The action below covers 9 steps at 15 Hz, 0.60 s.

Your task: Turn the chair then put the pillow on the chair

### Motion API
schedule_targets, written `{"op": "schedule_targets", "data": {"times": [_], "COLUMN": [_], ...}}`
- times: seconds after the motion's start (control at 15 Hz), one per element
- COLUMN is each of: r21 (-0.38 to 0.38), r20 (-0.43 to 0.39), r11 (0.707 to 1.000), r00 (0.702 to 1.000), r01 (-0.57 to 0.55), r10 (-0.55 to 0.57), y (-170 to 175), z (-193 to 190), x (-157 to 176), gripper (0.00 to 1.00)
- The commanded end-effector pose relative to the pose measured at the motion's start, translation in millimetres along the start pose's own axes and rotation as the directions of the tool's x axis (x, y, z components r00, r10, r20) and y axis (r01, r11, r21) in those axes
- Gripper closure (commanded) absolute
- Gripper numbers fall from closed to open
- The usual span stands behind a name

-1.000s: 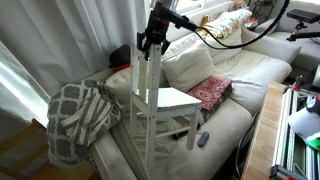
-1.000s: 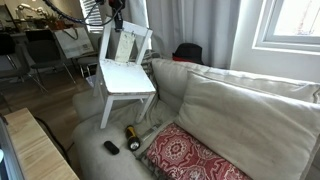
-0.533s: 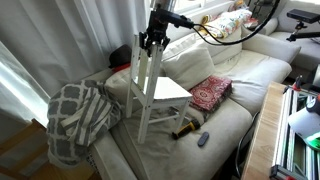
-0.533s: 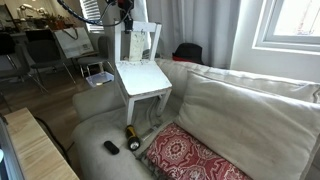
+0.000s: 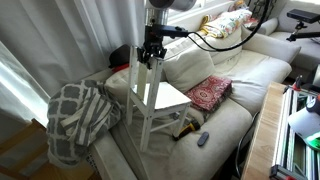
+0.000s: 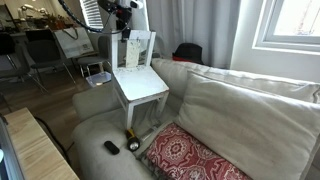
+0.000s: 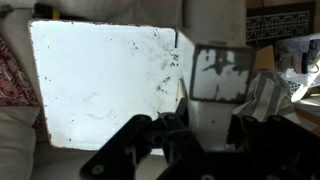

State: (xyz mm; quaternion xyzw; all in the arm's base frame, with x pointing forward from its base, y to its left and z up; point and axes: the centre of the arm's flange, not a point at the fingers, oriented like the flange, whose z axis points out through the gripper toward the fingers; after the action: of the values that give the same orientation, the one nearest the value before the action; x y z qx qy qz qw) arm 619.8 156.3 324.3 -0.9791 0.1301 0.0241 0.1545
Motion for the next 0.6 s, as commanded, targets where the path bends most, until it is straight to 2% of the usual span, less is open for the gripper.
{"op": "schedule_targets", "data": {"times": [0.0,0.53], "r21": [0.048,0.084], "r20": [0.047,0.149], "r11": [0.995,0.983], "r00": [0.995,0.973], "r01": [0.086,0.164], "r10": [-0.088,-0.175], "y": [-40,-87], "z": [7,80], "x": [-4,-15], "gripper": [0.94,0.94]}}
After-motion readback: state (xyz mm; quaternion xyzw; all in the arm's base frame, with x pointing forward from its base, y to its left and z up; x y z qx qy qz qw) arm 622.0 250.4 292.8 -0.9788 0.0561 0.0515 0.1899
